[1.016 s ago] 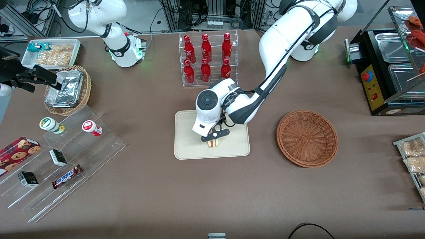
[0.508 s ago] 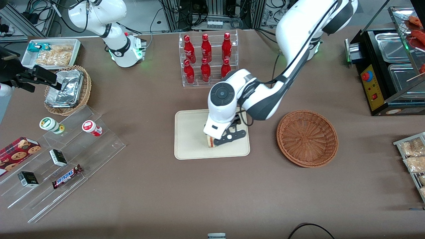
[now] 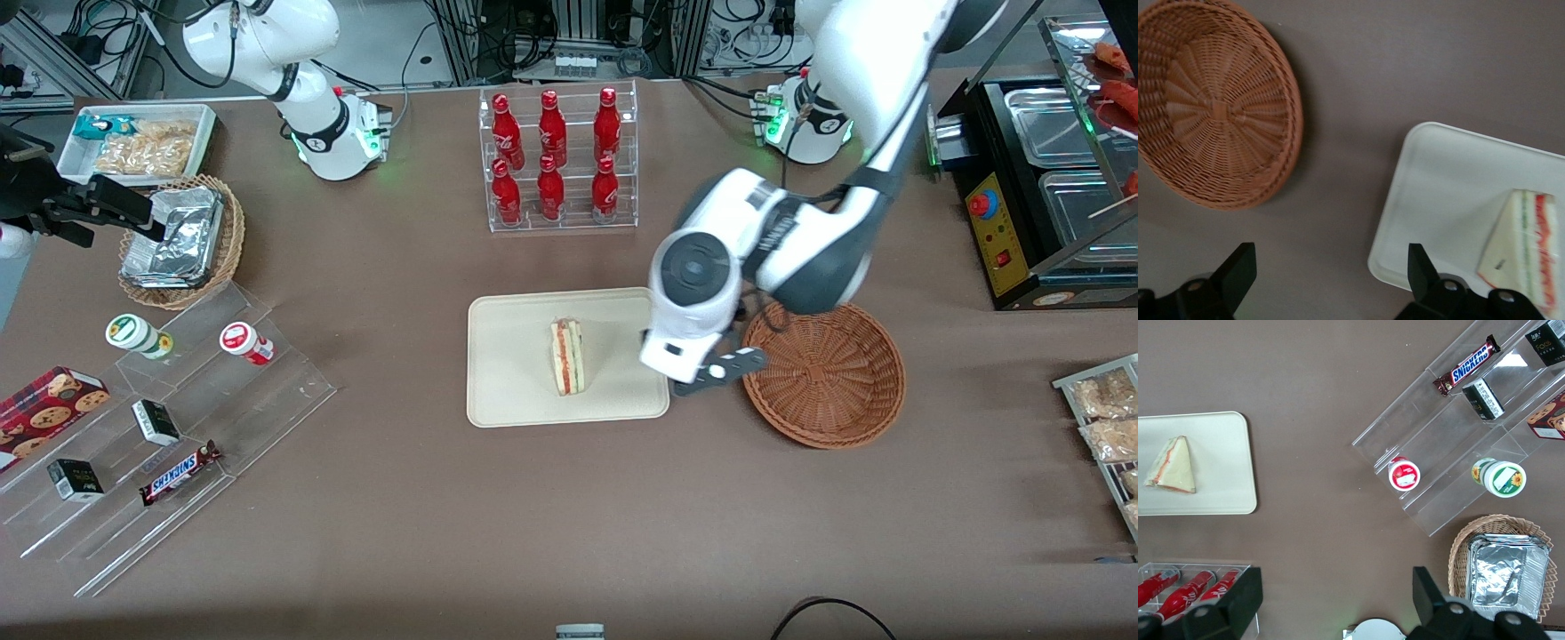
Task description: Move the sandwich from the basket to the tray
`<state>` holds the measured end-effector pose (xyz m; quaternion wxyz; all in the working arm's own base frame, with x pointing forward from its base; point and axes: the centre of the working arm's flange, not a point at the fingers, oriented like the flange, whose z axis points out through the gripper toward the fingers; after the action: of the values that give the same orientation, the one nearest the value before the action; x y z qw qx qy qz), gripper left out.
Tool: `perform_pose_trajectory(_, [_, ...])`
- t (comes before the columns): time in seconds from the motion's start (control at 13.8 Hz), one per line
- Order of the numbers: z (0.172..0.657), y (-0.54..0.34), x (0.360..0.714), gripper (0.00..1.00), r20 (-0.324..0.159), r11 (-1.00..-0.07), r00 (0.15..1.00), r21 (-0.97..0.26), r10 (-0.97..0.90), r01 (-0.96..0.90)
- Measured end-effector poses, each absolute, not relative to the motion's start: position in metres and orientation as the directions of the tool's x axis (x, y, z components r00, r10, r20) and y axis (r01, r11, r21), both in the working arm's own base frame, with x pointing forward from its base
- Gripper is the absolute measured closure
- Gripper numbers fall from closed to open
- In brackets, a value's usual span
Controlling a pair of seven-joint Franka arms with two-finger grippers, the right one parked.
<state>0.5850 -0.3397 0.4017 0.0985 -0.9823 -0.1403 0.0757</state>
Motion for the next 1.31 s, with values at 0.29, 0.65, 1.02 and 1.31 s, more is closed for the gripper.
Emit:
perform_pose_trajectory(0.29, [0.414,-0.262,0.588,0.00,-0.188,-0.961,0.956,-0.205,0.227,0.188])
perform_pose_trajectory(0.65, [0.460,-0.166,0.568,0.00,-0.252,-0.985,0.964,-0.167,0.085,0.043])
perform_pose_trajectory(1.02, [0.521,-0.094,0.536,0.00,-0.309,-0.988,0.948,-0.100,-0.080,-0.116])
perform_pose_trajectory(1.31, [0.570,-0.033,0.528,0.00,-0.265,-0.993,0.959,-0.031,-0.104,-0.116])
